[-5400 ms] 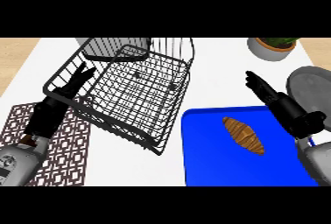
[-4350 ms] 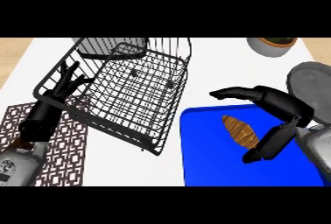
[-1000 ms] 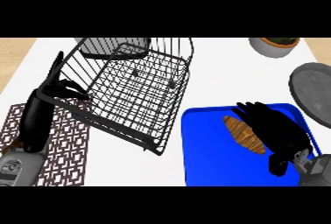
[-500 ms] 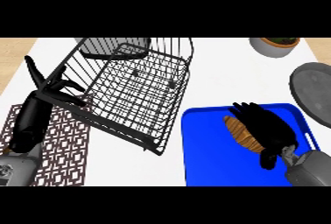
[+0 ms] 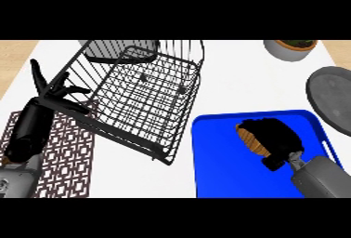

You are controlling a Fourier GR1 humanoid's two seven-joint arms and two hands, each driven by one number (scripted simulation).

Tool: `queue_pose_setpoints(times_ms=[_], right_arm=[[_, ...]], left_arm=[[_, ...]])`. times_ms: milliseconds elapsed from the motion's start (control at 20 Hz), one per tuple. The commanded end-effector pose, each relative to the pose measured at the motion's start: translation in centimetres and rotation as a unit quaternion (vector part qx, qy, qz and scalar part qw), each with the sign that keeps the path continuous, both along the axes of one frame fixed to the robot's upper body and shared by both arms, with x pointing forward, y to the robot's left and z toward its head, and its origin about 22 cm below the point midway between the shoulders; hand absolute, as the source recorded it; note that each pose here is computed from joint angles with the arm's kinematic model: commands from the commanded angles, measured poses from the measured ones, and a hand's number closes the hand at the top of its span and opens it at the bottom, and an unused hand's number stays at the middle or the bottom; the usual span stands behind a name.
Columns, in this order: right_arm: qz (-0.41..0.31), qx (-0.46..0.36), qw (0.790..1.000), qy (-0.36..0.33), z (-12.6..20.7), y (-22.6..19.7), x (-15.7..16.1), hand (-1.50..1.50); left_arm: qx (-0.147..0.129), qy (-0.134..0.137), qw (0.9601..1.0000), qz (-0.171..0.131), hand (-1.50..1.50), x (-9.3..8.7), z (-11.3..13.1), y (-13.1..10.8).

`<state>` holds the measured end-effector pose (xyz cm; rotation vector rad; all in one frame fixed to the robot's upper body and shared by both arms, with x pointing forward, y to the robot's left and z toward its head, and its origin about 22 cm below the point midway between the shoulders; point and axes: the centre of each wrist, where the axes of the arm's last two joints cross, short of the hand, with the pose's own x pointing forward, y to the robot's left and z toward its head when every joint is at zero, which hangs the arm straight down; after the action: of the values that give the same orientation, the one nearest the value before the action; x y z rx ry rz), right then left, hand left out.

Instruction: Pick the croissant from the tray and place it in the tiered basket

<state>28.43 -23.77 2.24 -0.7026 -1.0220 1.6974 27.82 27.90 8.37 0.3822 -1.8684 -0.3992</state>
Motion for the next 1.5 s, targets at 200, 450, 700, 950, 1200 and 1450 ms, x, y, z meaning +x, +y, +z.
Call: queue_pose_setpoints(times_ms=[200, 450, 700, 950, 1200, 1450], right_arm=[[0.066, 0.052, 0.996, -0.028, -2.1, 1.5, -0.1, 1.5], [0.083, 0.075, 0.99, -0.083, 1.0, 1.6, 1.1, 1.5], [-0.226, 0.033, 0.968, -0.104, -1.0, -5.1, -1.3, 1.5], [-0.311, 0.046, 0.933, -0.174, 1.9, -5.3, -3.5, 1.5], [-0.313, 0.108, 0.918, -0.218, 7.7, -3.2, -5.8, 1.5], [-0.319, 0.254, 0.883, -0.232, 12.7, -2.0, -7.4, 1.5]], left_arm=[[0.014, 0.065, 0.9971, -0.036, 0.0, -1.5, -3.4, -0.9], [0.02, 0.066, 0.997, -0.036, 0.0, -1.4, -3.4, -1.0], [0.005, 0.071, 0.9974, -0.005, 0.0, -1.9, -1.9, 0.7], [0.009, 0.065, 0.9978, -0.009, 0.0, -2.8, -2.4, -0.5], [0.016, 0.068, 0.9974, -0.016, 0.0, -2.3, -3.0, 0.8], [0.007, 0.071, 0.9973, -0.017, 0.0, -3.6, -2.2, 0.4]])
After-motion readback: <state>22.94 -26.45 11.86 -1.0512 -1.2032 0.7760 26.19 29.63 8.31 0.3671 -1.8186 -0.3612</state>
